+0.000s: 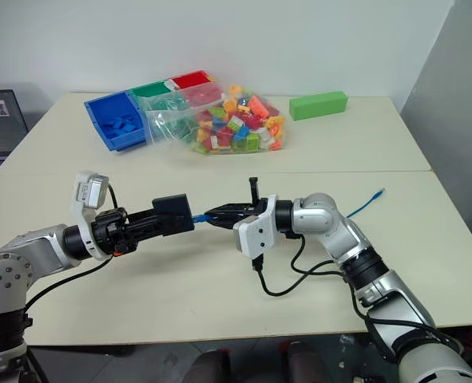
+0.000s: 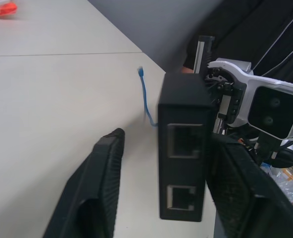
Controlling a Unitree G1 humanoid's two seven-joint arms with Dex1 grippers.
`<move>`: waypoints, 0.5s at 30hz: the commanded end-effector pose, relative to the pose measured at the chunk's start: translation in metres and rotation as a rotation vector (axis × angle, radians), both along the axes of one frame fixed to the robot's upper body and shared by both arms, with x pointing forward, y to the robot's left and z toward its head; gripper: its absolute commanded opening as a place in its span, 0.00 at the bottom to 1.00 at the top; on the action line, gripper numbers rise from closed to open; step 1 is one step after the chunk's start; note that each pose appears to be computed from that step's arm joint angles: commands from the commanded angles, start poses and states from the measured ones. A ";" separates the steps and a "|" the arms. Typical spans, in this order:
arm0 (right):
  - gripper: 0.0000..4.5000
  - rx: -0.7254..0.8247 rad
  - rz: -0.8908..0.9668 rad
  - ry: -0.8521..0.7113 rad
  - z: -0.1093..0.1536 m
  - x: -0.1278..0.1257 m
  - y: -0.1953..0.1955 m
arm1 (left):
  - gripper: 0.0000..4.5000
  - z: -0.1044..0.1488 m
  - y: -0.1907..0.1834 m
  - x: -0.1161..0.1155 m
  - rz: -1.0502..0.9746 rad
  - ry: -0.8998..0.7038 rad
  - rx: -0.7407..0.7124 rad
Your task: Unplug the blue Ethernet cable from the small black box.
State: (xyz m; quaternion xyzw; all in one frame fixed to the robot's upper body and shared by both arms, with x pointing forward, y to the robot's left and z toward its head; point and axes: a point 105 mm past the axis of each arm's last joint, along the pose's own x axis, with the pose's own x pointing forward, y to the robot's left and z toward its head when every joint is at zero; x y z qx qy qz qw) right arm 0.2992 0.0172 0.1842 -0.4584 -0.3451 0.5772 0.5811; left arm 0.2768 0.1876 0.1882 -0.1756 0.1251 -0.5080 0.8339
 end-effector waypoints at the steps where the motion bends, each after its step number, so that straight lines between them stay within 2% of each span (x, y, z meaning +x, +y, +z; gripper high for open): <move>1: 0.02 0.043 0.057 -0.044 0.013 -0.011 0.004 | 0.35 0.009 0.000 -0.001 -0.005 -0.038 -0.010; 5: 0.02 0.021 0.065 -0.042 0.008 -0.012 0.005 | 0.18 0.007 -0.001 -0.002 -0.012 -0.034 -0.007; 10: 0.02 -0.011 0.075 -0.007 0.004 -0.013 -0.001 | 0.18 0.005 -0.001 -0.002 -0.016 -0.039 0.005; 11: 0.18 -0.017 0.076 0.009 0.004 -0.014 -0.003 | 0.18 0.005 -0.001 -0.002 -0.020 -0.040 0.013; 15: 0.41 -0.050 0.085 0.081 0.005 -0.019 -0.010 | 0.18 0.004 -0.003 -0.003 -0.045 -0.058 0.038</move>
